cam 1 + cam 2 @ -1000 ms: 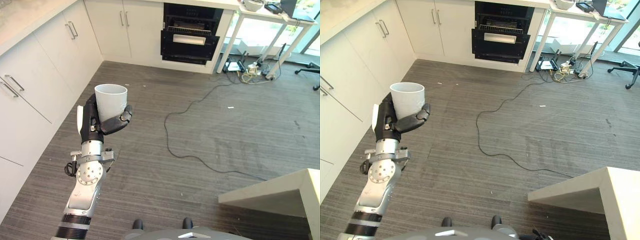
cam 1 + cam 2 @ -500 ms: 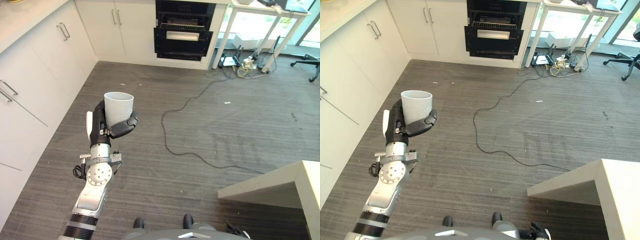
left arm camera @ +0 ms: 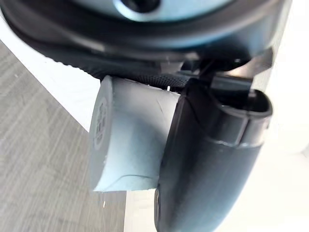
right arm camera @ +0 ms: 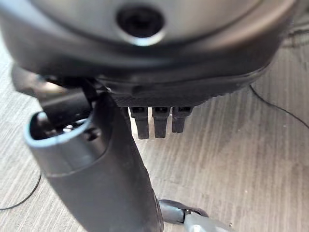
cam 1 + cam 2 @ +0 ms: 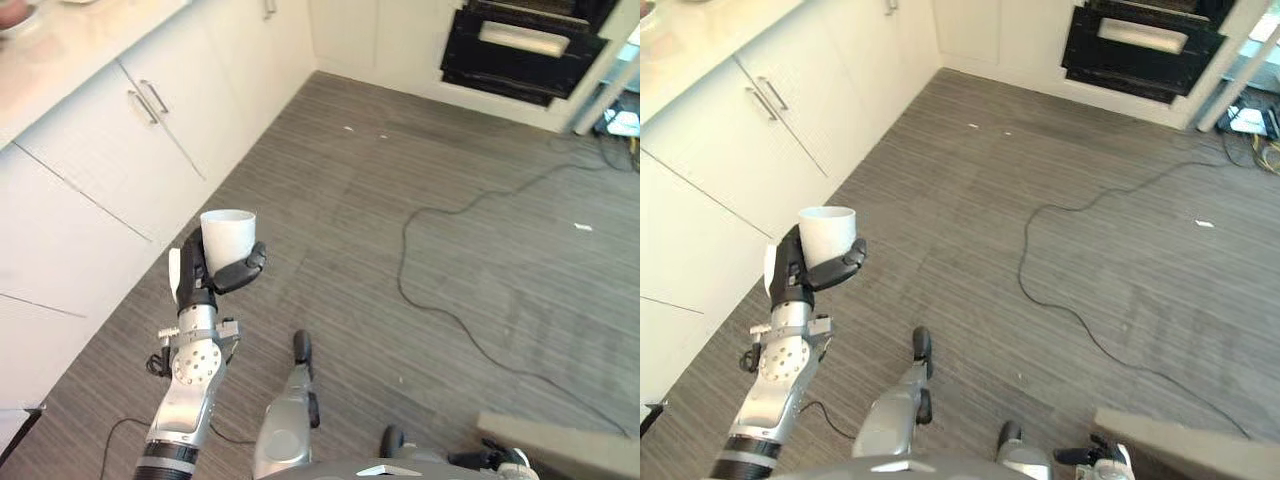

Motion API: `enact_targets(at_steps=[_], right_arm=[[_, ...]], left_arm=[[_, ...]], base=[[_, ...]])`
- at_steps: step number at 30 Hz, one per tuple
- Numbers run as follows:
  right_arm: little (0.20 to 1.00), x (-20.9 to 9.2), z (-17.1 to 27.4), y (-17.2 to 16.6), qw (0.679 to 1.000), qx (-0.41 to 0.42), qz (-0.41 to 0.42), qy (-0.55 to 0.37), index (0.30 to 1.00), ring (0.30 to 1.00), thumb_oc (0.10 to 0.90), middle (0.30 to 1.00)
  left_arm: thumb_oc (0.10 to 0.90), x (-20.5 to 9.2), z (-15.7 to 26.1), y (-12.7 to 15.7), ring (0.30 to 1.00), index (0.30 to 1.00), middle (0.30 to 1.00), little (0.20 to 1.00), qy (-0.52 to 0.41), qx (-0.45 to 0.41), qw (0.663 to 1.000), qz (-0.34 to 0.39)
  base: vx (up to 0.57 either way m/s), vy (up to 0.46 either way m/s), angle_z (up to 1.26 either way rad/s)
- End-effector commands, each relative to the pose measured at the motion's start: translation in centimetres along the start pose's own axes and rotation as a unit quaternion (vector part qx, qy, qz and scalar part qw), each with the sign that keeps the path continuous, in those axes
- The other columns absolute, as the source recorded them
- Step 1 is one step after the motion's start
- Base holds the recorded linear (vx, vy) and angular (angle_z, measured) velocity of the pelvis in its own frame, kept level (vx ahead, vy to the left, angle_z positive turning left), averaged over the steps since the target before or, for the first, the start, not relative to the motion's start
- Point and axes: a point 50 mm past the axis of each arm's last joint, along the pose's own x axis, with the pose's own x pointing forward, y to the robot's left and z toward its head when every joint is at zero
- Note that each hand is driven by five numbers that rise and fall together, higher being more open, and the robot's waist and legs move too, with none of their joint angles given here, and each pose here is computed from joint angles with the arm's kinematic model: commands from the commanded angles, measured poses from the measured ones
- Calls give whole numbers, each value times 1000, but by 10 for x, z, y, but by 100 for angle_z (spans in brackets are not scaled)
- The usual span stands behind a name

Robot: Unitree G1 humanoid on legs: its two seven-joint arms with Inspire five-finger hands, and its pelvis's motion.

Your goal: Place the dishes in the dishwasher.

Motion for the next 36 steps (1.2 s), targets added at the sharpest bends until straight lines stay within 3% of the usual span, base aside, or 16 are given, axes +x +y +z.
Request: enact_targets(at_steps=[1,9,17,22,27,36], right_arm=[[900,-3,-14,5,999,-47,8,11,900,900,800,900],[900,-5,-20,9,1000,-10,3,21,900,900,800,900],[900,-3,-2,16,1000,27,7,-4,900,900,800,900],[900,-8,-40,12,997,31,1,65,900,900,800,900],[900,-12,-61,2,994,35,-7,104,900,900,800,900],[900,1,-3,-16,998,56,-24,13,900,900,800,900]], left_arm=[[400,12,59,11,300,300,300,300,-153,-24,988,17],[400,23,90,-11,300,300,300,300,-217,9,975,-43],[400,28,90,-25,300,300,300,300,-215,6,973,-79],[400,27,86,-31,300,300,300,300,-214,32,970,-109],[400,27,81,-33,300,300,300,300,-195,0,975,-107],[400,27,79,-28,300,300,300,300,-175,-36,979,-97]], base=[[591,193,-47],[349,239,16],[516,-27,55],[517,-196,40],[383,-246,21],[332,-176,-53]])
